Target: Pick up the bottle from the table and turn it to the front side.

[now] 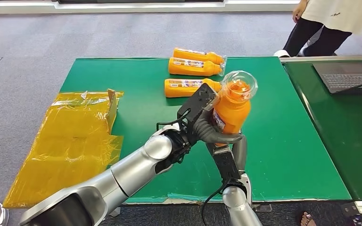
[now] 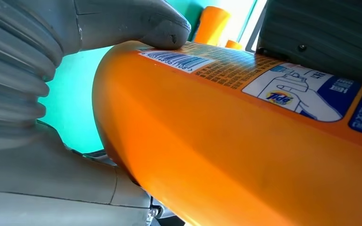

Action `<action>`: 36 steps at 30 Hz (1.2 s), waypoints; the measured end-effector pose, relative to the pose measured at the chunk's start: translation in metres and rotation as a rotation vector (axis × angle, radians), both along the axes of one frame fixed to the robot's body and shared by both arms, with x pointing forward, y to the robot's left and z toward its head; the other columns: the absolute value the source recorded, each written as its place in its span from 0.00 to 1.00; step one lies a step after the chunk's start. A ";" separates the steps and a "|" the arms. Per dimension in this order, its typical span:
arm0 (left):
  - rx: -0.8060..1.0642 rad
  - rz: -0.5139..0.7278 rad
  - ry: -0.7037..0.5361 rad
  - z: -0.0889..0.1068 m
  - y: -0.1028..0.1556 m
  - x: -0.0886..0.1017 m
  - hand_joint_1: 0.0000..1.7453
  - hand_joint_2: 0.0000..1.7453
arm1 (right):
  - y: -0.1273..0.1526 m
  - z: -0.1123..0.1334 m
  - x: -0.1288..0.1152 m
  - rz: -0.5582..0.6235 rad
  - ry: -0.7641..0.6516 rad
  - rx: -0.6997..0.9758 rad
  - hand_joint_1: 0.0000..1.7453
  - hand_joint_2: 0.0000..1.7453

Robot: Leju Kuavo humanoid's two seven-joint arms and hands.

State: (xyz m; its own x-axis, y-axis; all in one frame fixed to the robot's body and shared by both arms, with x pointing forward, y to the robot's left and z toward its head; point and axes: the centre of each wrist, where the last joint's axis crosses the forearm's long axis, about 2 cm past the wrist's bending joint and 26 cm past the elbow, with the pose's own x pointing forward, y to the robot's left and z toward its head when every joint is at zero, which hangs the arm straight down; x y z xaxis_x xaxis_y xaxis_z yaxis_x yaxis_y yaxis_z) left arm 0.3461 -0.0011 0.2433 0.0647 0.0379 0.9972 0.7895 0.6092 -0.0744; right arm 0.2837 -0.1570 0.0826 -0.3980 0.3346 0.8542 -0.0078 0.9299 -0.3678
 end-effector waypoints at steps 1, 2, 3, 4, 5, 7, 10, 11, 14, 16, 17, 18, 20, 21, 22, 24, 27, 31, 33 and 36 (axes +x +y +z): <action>0.005 0.003 -0.003 0.001 0.000 0.000 0.00 1.00 | 0.000 0.000 0.000 0.002 0.000 0.002 1.00 1.00; 0.009 0.008 -0.004 0.001 -0.001 -0.001 0.00 1.00 | 0.000 -0.001 0.000 0.004 0.001 0.005 1.00 1.00; 0.010 0.015 -0.001 0.001 -0.001 -0.001 0.00 1.00 | 0.001 -0.001 0.001 0.006 0.002 0.007 1.00 1.00; 0.010 0.023 0.003 0.002 -0.001 -0.001 0.00 1.00 | 0.001 -0.001 0.001 0.008 0.002 0.008 1.00 1.00; 0.008 0.031 0.008 0.002 -0.001 0.000 0.00 1.00 | 0.002 -0.001 0.001 0.010 0.003 0.011 1.00 1.00; -0.001 0.046 0.018 0.002 -0.001 0.001 0.00 1.00 | 0.003 0.000 0.003 0.013 0.004 0.014 1.00 1.00; -0.020 0.064 0.029 0.000 0.001 0.003 0.41 1.00 | 0.004 0.001 0.006 0.018 0.005 0.016 1.00 1.00; -0.024 0.069 0.029 0.000 0.002 0.004 0.66 1.00 | 0.005 0.002 0.008 0.020 0.005 0.016 1.00 1.00; -0.034 0.086 0.015 0.000 0.004 0.007 1.00 1.00 | 0.006 0.005 0.013 0.025 0.008 0.017 1.00 1.00; -0.036 0.098 -0.006 -0.001 0.004 0.008 1.00 1.00 | 0.008 0.007 0.015 0.026 0.010 0.020 1.00 1.00; -0.035 0.103 -0.023 -0.002 0.005 0.009 1.00 1.00 | 0.008 0.008 0.016 0.025 0.011 0.021 1.00 1.00; -0.032 0.107 -0.042 -0.003 0.006 0.010 1.00 1.00 | 0.008 0.008 0.017 0.025 0.013 0.023 1.00 1.00; -0.019 0.110 -0.092 -0.007 0.008 0.011 1.00 1.00 | 0.008 0.008 0.016 0.026 0.018 0.024 1.00 1.00; -0.007 0.108 -0.120 -0.009 0.009 0.012 1.00 1.00 | 0.008 0.008 0.015 0.026 0.022 0.024 1.00 1.00; 0.004 0.103 -0.145 -0.012 0.011 0.012 1.00 1.00 | 0.008 0.007 0.013 0.026 0.027 0.023 1.00 1.00; 0.021 0.092 -0.176 -0.016 0.013 0.013 1.00 1.00 | 0.008 0.004 0.009 0.026 0.035 0.021 1.00 1.00; 0.025 0.088 -0.184 -0.018 0.015 0.013 1.00 1.00 | 0.008 0.002 0.005 0.029 0.044 0.020 1.00 1.00; 0.022 0.090 -0.178 -0.020 0.015 0.012 1.00 1.00 | 0.009 0.001 0.003 0.032 0.050 0.019 0.83 1.00; 0.023 0.090 -0.178 -0.021 0.015 0.012 1.00 1.00 | 0.009 0.001 0.002 0.031 0.052 0.019 0.48 1.00; 0.024 0.094 -0.183 -0.021 0.015 0.012 1.00 1.00 | 0.009 0.001 0.002 0.026 0.056 0.018 0.31 1.00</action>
